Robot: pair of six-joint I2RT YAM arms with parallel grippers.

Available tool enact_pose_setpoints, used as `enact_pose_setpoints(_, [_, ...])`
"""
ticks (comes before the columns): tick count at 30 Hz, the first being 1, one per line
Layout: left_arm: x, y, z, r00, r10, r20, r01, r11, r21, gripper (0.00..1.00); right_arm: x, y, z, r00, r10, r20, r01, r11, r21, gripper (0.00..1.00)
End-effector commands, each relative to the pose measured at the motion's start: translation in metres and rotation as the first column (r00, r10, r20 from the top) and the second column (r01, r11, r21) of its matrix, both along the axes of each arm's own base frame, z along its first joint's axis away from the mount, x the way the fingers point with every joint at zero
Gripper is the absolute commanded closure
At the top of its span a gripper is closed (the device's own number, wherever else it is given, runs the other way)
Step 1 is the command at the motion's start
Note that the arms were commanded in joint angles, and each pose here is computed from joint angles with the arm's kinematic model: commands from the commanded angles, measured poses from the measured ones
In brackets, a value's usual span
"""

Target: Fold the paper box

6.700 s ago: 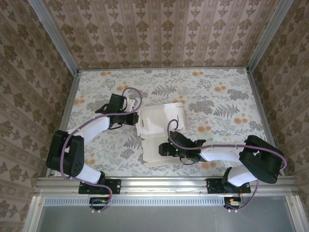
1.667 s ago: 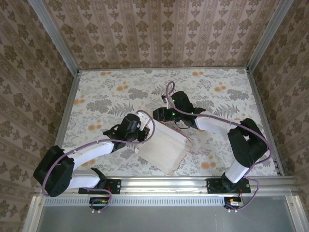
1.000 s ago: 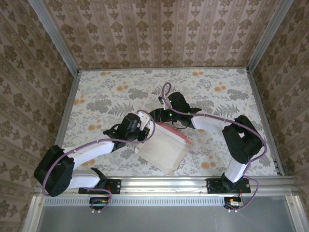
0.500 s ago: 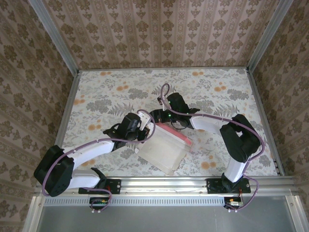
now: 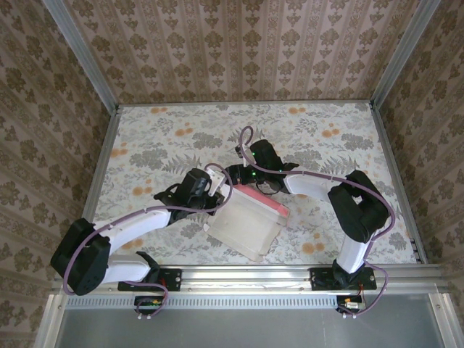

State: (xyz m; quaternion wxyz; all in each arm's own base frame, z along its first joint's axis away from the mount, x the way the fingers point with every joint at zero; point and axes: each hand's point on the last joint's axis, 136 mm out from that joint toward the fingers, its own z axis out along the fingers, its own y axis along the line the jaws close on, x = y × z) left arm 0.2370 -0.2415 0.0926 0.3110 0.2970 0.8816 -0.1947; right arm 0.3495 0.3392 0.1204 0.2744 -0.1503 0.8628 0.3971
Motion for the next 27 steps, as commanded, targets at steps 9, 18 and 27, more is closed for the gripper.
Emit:
enact_pose_setpoints(9, [-0.012,0.024,0.021,0.997,0.046,-0.069,-0.055,0.991,-0.125,0.64,0.000,0.001,0.000,1.000,0.012,-0.015,-0.012,1.000,0.012,0.35])
enact_pose_setpoints(18, [0.005,0.028,0.000,0.991,0.088,-0.104,-0.104,0.981,-0.161,0.63,0.001,0.001,0.002,0.999,0.022,-0.029,-0.021,1.000,0.023,0.36])
enact_pose_setpoints(27, [0.023,-0.005,-0.008,0.999,-0.027,-0.042,0.017,0.972,-0.235,0.61,0.001,0.001,0.000,0.999,0.020,-0.050,-0.018,0.999,0.032,0.38])
